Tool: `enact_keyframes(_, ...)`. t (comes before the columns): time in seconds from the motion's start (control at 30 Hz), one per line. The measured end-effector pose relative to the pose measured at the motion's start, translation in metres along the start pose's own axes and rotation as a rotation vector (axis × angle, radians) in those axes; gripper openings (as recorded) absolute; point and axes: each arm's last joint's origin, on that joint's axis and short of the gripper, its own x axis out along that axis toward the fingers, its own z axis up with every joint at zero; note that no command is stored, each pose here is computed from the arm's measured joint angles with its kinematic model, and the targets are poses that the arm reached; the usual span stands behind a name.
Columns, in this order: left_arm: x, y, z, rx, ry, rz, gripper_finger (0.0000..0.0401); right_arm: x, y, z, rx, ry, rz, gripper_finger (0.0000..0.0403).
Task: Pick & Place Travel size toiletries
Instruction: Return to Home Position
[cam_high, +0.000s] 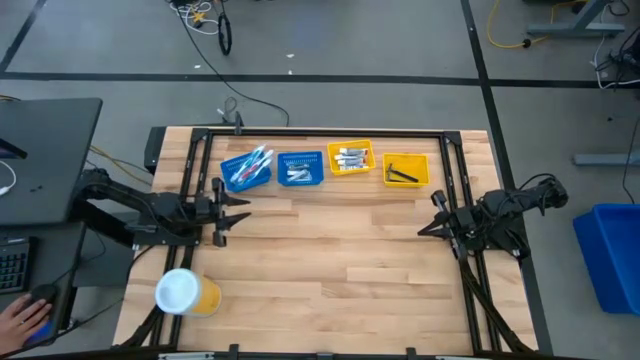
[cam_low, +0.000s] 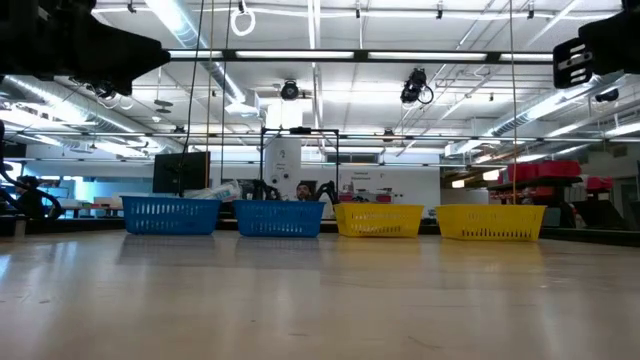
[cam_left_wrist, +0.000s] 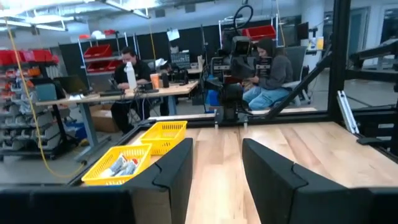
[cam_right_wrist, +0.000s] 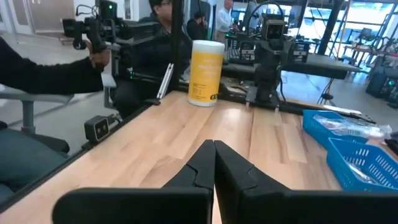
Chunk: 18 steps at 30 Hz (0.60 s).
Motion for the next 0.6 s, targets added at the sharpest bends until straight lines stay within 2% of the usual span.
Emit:
enact_keyframes(0.1,-0.0008,0.0002,0.0008,0.029,-0.010,-0.012,0.0148,0.0020,0.0006,-0.0048,0.008,0.013,0.002,0.0007)
enact_keyframes(0.17,-0.0009,-0.0003,0.0013,0.005,-0.017,-0.031,0.0148,0.0037,0.0008,-0.0069,0.006,0.006,-0.002,0.0007)
enact_keyframes(0.27,-0.0009,-0.0008,0.0010,-0.034,-0.014,-0.048,0.0148,0.0049,-0.0006,-0.0088,0.006,0.005,-0.061,0.0007)
enact_keyframes(0.4,-0.0007,-0.0010,-0.0011,-0.031,0.006,-0.041,0.0148,0.0048,-0.0027,-0.0096,0.023,0.015,-0.137,0.0007)
enact_keyframes(0.6,-0.0007,-0.0010,-0.0012,-0.031,0.007,-0.042,0.0148,0.0049,-0.0028,-0.0098,0.025,0.017,-0.139,0.0007)
